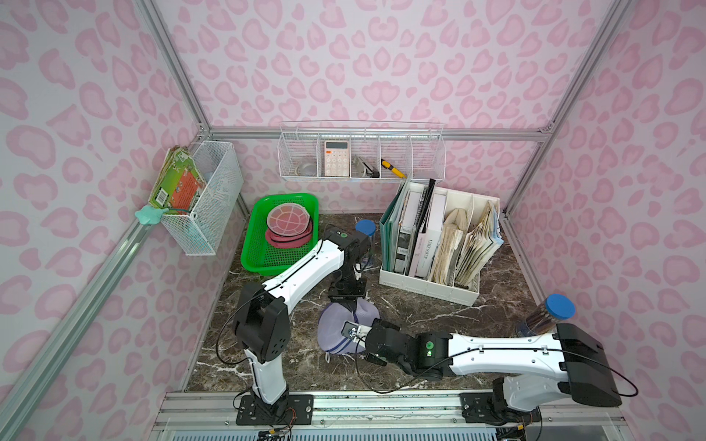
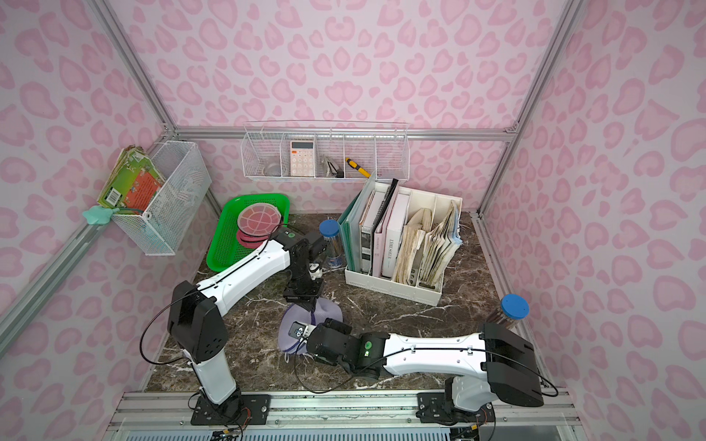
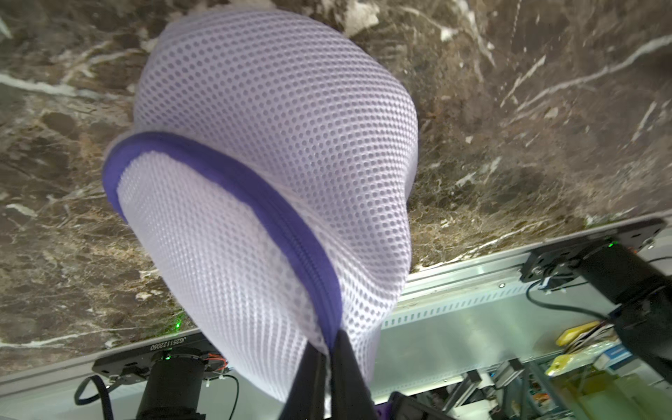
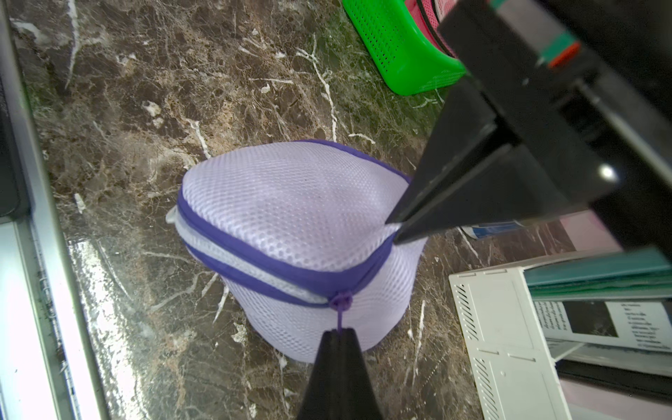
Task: Turn the laundry bag inside out
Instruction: Zip the zipper on the laundry bag, then place the laundry bag at the center of the board.
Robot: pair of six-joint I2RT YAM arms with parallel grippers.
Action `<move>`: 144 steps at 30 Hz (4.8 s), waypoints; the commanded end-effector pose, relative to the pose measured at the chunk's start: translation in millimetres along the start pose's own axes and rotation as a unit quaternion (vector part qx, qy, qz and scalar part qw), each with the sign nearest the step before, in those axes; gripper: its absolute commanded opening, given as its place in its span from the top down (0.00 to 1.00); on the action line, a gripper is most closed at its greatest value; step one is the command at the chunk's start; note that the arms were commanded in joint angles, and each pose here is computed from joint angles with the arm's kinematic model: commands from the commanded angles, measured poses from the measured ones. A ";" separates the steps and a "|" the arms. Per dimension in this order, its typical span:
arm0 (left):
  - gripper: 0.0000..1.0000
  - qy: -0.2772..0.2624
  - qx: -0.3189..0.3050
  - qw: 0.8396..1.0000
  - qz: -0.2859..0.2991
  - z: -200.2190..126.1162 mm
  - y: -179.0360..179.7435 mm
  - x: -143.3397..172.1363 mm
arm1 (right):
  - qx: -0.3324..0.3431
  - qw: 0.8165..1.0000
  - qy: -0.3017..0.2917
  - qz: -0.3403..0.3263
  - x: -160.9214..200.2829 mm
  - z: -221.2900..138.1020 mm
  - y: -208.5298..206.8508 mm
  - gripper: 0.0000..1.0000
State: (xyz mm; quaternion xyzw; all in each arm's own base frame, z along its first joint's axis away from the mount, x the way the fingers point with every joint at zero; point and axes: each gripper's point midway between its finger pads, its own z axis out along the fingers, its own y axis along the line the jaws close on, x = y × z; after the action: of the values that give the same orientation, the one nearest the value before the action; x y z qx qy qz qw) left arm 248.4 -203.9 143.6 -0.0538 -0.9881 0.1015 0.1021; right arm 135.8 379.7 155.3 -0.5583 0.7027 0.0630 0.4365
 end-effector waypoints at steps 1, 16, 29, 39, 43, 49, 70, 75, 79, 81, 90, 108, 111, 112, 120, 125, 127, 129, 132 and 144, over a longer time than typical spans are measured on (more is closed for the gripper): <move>1.00 -0.021 0.015 0.999 -0.048 -15.7 15.4 -11.9 | -0.002 1.000 0.007 0.001 3.1 -1.6 3.9 1.00; 1.00 -0.037 0.333 0.878 -0.342 -46.4 87.6 -57.4 | -0.018 1.000 0.015 0.011 16.6 -2.8 25.2 1.00; 0.49 -0.061 0.227 0.955 -0.182 -45.2 56.8 -15.7 | -0.003 0.999 -0.014 0.031 1.0 2.5 5.1 1.00; 0.47 -0.039 0.140 0.989 0.006 -22.3 1.4 15.0 | -0.010 0.999 -0.015 0.030 -1.8 4.4 3.0 1.00; 0.44 -0.032 0.079 0.996 0.038 -13.1 -4.7 14.9 | -0.012 0.999 -0.012 0.029 -1.7 5.4 4.1 1.00; 0.41 -0.022 0.048 0.996 0.073 -1.4 -21.0 18.9 | -0.014 0.999 -0.012 0.029 -1.5 5.6 4.8 1.00; 1.00 -0.033 0.127 0.982 -0.135 -41.7 37.5 -18.6 | -0.023 1.000 0.008 0.011 13.0 5.9 22.1 1.00; 1.00 -0.040 0.181 0.970 -0.159 -52.7 39.4 -22.1 | -0.015 1.000 0.008 0.018 14.5 6.9 20.4 1.00; 1.00 -0.034 0.194 0.966 -0.170 -45.1 35.8 -21.7 | -0.001 0.999 -0.001 0.042 9.0 8.8 8.2 1.00; 1.00 -0.034 0.193 0.964 -0.177 -41.1 36.3 -21.2 | 0.001 0.998 -0.005 0.066 4.7 9.2 -2.3 0.93; 1.00 -0.053 0.202 0.953 -0.220 -38.8 30.7 -30.2 | 0.022 0.978 -0.067 0.195 -24.6 4.5 -47.7 0.23; 1.00 -0.046 0.210 0.944 -0.249 -32.3 30.7 -30.8 | 0.033 0.958 -0.062 0.276 -13.2 66.5 -57.1 0.53; 1.00 -0.047 0.206 0.945 -0.250 -32.2 32.5 -31.4 | 0.028 0.956 -0.060 0.285 -10.5 67.1 -61.5 0.86; 1.00 -0.048 0.204 0.945 -0.251 -32.2 33.5 -31.6 | 0.028 0.955 -0.060 0.288 -9.9 66.1 -62.6 0.94; 0.47 -0.097 0.178 0.948 -0.246 -61.8 51.7 -35.1 | -0.016 0.949 -0.095 0.299 -30.6 53.4 -63.2 1.00; 0.13 -0.183 0.142 0.939 -0.256 -116.6 90.1 -30.7 | -0.079 0.943 -0.152 0.286 -75.0 44.1 -57.0 1.00; 0.01 -0.220 0.121 0.931 -0.263 -140.5 107.4 -24.0 | -0.110 0.939 -0.168 0.278 -95.0 45.7 -50.6 1.00; 0.01 -0.260 0.092 0.922 -0.271 -160.6 123.3 -16.8 | -0.137 0.936 -0.176 0.273 -110.0 52.9 -44.2 1.00; 0.01 -0.330 0.053 0.905 -0.264 -187.3 140.3 -5.1 | -0.176 0.932 -0.182 0.259 -131.3 70.1 -30.6 1.00; 0.01 -0.397 0.036 0.876 -0.272 -214.5 148.1 27.5 | -0.299 0.876 -0.249 0.286 -212.4 130.2 -17.5 1.00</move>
State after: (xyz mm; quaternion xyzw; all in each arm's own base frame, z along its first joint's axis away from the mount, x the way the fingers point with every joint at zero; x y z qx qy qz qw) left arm 283.3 -19.2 324.2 0.2643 -0.9170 0.1277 -0.2703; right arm 226.3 588.1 207.4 -0.4073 0.6816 0.4716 0.3834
